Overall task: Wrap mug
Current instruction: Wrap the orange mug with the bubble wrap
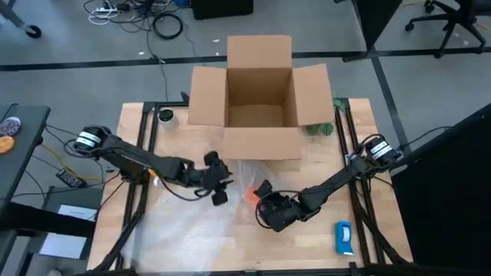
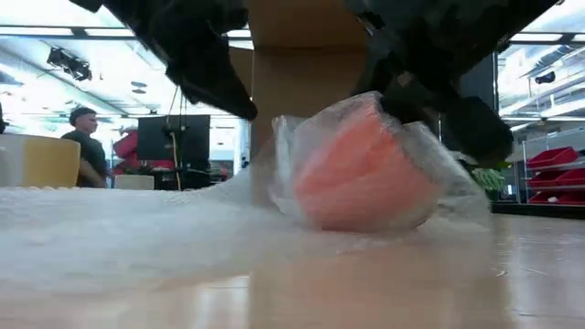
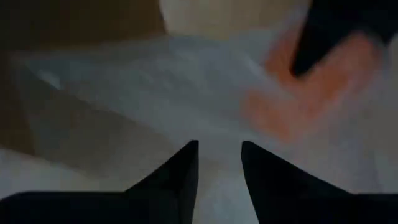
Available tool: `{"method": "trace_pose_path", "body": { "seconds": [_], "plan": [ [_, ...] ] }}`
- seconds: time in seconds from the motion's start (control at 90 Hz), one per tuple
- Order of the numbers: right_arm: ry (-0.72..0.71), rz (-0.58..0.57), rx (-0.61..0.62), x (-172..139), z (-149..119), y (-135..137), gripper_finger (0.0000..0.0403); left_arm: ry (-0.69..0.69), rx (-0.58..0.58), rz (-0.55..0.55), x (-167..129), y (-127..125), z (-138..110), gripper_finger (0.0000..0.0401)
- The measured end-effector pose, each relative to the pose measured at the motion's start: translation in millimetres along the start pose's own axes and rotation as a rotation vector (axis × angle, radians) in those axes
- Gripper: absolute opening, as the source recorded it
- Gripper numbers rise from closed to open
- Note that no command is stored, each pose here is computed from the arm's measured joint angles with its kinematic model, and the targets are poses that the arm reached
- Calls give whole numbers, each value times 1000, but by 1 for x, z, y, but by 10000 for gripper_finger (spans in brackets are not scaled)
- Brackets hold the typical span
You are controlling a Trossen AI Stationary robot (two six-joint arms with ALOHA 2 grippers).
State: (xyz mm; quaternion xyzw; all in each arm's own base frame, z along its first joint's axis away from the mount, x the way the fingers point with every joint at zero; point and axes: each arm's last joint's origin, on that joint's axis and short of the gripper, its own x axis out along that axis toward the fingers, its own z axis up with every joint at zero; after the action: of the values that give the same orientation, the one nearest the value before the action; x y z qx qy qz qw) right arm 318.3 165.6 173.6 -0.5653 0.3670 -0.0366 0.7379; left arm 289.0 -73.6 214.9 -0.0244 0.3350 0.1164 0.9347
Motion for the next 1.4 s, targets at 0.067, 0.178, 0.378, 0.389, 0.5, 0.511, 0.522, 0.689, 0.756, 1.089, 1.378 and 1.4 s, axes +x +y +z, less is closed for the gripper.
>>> {"method": "trace_pose_path", "body": {
  "seconds": [0.067,0.178,0.378,0.389,0.5,0.511,0.522,0.689,0.756,1.089,1.378,1.4],
  "plan": [
    [17,-38,-15,-8,-1,-4,3,22,-9,4,5,-5,-5,108],
    [38,-131,26,-22,-2,-16,3,6,-19,50,6,-12,-9,108],
    [37,-248,285,-44,-9,-41,3,-90,-42,107,2,-28,-12,108],
    [40,-259,300,-46,-9,-43,3,-91,-42,103,2,-30,-12,108],
    [75,-349,427,-59,-18,-53,3,-36,-36,49,13,-44,-26,108],
    [74,-353,442,-60,-19,-53,3,-27,-33,41,14,-46,-28,108],
    [73,-357,457,-62,-20,-54,3,-19,-29,34,16,-47,-30,108],
    [39,-371,740,-80,-38,-65,3,114,-36,-144,49,-67,-57,108],
    [37,-361,854,-85,-48,-67,3,154,-59,-209,61,-76,-68,108],
    [223,-281,1191,-91,-89,-47,3,256,-60,-354,48,-101,-86,108],
    [309,-271,1229,-71,-90,6,3,353,-29,-344,18,-98,-86,108],
    [309,-273,1218,-69,-89,11,3,351,-29,-347,17,-98,-86,108]
  ]
}}
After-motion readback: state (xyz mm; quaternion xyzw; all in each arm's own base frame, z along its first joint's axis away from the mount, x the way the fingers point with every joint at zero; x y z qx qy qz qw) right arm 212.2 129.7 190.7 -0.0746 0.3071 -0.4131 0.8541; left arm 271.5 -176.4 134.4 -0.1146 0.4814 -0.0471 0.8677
